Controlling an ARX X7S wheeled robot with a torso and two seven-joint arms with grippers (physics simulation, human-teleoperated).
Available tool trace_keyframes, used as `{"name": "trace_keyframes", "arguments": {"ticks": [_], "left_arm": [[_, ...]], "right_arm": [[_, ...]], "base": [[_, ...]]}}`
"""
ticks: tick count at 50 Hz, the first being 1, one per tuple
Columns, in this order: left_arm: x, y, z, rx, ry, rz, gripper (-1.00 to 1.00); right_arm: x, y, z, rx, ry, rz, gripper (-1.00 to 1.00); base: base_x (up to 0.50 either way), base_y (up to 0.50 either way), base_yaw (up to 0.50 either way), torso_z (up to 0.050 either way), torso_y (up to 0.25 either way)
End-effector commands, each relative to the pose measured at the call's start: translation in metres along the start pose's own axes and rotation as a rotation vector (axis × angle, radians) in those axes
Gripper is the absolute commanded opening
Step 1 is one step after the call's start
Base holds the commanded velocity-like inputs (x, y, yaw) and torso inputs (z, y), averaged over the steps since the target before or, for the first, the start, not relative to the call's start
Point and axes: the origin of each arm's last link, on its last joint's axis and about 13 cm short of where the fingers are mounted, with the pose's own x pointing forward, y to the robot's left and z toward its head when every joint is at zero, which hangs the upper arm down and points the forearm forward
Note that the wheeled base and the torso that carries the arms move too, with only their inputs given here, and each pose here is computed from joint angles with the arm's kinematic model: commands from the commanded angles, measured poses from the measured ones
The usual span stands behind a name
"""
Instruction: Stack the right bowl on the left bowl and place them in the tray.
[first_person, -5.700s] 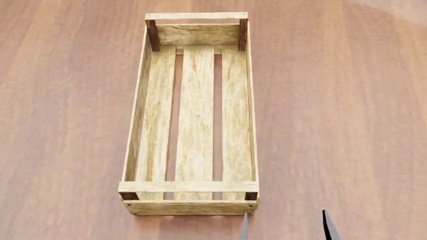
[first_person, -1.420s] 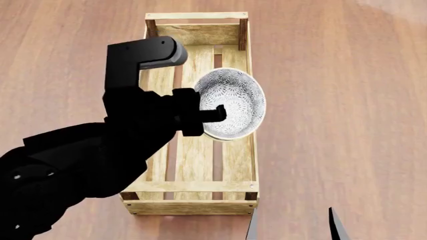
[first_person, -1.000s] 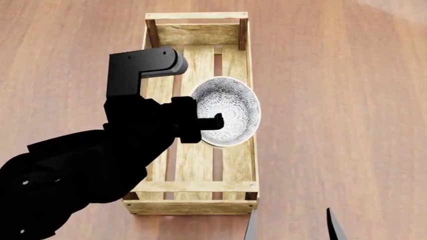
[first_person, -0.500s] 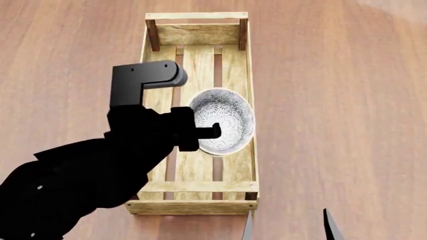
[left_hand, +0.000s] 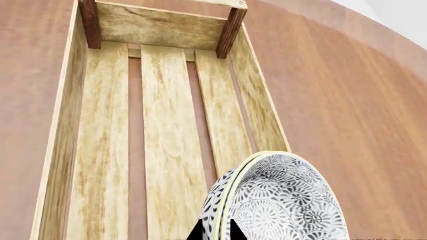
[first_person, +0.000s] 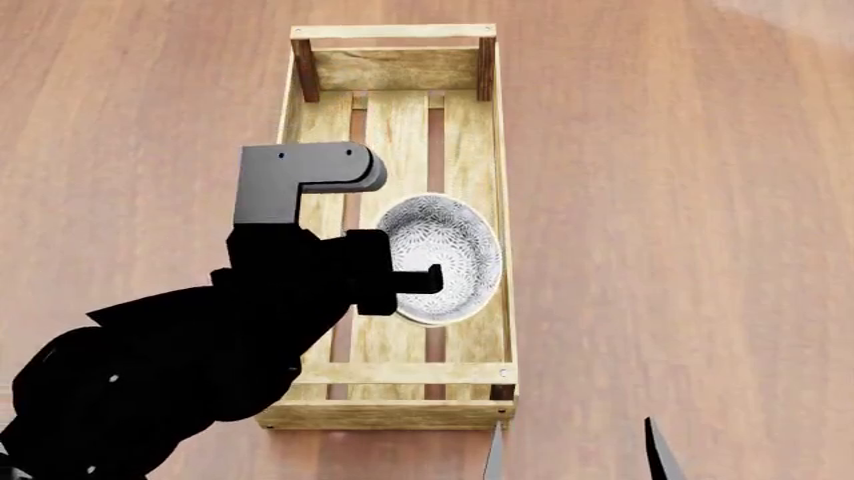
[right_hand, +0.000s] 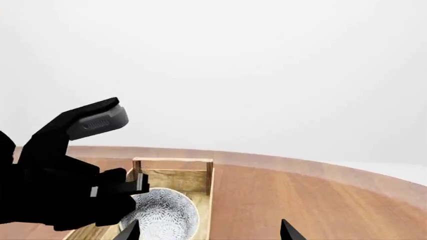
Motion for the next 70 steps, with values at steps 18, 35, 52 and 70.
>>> {"name": "trace_keyframes", "arguments": {"ticks": [18, 35, 52, 70], "left_arm": [[0.017, -0.004, -0.008, 0.001, -0.029, -0.045, -1.00], [0.028, 0.004, -0.017, 0.019, -0.011, -0.004, -1.00], [0.035, 0.003, -0.029, 0.065, -0.003, -0.027, -1.00], [0.042, 0.014, -0.028, 0.158, -0.037, 0.005, -1.00]], "right_arm": [[0.003, 0.001, 0.001, -0.008, -0.022, 0.006, 1.00], [0.002, 0.001, 0.001, -0.007, -0.020, 0.011, 1.00], [0.002, 0.001, 0.002, -0.007, -0.022, 0.010, 1.00], [0.003, 0.000, 0.001, -0.006, -0.021, 0.006, 1.00]], "base": [[0.00, 0.00, 0.00, 0.000, 0.001], [0.00, 0.00, 0.00, 0.001, 0.001], [0.00, 0.00, 0.00, 0.000, 0.001], [0.00, 0.00, 0.00, 0.000, 0.000]]}}
